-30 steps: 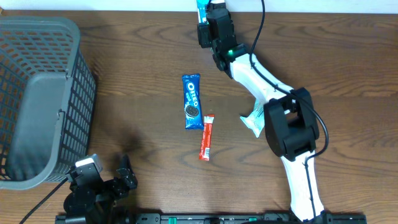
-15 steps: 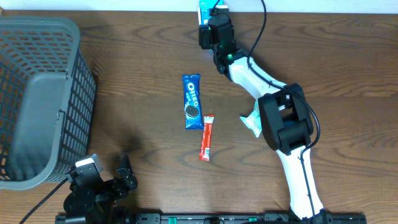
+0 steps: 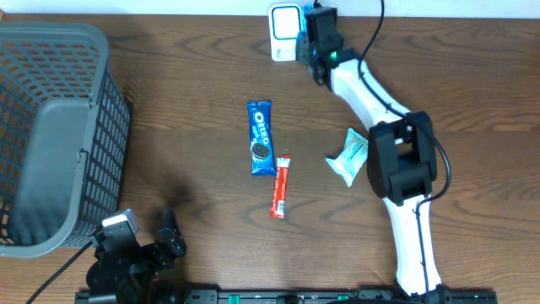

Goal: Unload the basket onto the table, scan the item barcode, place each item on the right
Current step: 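Carry the mouthwash bottle to the right table edge and release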

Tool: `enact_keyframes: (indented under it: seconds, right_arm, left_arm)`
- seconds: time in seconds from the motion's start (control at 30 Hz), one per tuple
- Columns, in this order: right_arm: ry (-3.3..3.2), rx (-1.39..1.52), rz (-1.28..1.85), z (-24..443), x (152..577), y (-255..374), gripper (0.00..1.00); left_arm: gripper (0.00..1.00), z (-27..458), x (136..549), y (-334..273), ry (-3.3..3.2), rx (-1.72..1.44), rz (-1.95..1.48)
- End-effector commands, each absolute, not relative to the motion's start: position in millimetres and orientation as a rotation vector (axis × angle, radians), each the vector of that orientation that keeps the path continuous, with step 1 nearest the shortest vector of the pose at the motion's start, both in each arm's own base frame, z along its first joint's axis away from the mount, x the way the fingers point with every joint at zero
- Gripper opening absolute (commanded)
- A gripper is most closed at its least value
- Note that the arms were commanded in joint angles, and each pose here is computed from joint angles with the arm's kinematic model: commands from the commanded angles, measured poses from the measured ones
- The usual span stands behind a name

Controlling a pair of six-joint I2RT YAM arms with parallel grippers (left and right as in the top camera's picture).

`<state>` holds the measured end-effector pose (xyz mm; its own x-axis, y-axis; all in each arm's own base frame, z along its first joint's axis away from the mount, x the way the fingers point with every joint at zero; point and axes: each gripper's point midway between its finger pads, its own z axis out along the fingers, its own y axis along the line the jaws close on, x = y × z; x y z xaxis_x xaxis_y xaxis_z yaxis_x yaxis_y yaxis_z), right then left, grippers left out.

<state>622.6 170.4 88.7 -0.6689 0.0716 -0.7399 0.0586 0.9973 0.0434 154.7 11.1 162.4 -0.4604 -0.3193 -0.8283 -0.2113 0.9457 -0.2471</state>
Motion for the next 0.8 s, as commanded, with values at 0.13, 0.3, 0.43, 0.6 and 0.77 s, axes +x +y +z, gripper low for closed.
enact_keyframes:
  seconds: [0.13, 0.3, 0.43, 0.6, 0.77]
  right_arm:
    - [2.225, 0.257, -0.229, 213.5, 604.6, 65.3, 0.42]
    - [2.386, 0.394, -0.378, 193.6, 570.1, -24.5, 0.39]
    - [2.452, 0.533, -0.460, 181.9, 546.8, -92.5, 0.36]
    - [2.463, 0.716, -0.531, 172.7, 520.2, -170.6, 0.35]
    - [2.480, 0.895, -0.634, 153.2, 480.5, -239.9, 0.35]
  left_arm:
    - [0.98, 161.8, 154.5, 10.9, 2.067, -0.383, -0.137]
    - [0.98, 161.8, 154.5, 10.9, 2.067, -0.383, -0.137]
    - [0.98, 161.8, 154.5, 10.8, 2.067, -0.383, -0.137]
    - [0.98, 161.8, 154.5, 10.8, 2.068, -0.382, -0.137]
    - [0.98, 161.8, 154.5, 10.8, 2.067, -0.383, -0.137]
